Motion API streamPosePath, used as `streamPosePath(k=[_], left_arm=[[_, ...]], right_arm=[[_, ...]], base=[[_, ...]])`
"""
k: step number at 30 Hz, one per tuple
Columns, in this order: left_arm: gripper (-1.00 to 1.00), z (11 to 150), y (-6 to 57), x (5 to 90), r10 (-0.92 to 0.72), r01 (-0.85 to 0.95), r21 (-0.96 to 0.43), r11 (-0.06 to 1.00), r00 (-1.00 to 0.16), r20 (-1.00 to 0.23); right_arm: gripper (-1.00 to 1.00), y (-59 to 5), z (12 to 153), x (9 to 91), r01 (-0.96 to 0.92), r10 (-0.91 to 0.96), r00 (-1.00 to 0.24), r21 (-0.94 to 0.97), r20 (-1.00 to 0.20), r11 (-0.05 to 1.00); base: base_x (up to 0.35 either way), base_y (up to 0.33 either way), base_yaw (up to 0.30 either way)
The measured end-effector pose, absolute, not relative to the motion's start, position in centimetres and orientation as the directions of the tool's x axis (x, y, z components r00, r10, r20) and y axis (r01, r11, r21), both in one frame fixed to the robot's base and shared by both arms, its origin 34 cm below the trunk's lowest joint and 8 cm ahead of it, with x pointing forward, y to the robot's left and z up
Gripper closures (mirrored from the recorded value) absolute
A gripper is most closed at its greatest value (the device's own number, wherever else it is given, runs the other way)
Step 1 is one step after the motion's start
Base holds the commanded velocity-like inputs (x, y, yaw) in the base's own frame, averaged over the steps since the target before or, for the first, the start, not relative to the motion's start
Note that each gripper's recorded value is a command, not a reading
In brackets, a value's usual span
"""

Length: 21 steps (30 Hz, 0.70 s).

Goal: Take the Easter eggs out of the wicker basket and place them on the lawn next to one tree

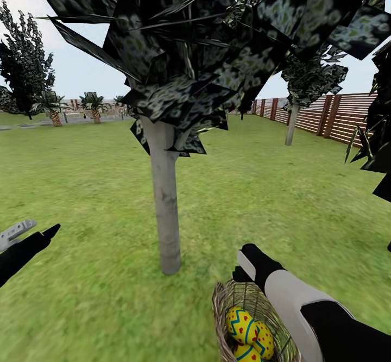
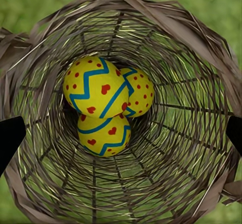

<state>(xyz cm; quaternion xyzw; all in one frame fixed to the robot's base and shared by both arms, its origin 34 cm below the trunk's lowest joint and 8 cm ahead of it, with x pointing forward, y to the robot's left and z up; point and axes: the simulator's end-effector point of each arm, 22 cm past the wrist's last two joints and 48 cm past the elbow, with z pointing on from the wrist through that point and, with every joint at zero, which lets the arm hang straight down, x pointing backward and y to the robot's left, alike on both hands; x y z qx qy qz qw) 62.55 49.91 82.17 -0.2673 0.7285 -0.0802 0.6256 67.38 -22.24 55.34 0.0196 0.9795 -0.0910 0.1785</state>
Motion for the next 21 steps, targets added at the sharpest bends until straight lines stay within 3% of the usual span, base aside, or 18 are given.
streamPosePath(k=[21], left_arm=[[-1.00,82.18,49.92,62.55,-0.490,-0.289,-0.451,0.844,-0.074,-0.869]], right_arm=[[-1.00,-22.54,55.70,67.87,0.038,-0.048,-0.928,-0.220,-0.371,0.975]], base=[[0.000,0.000,0.000]])
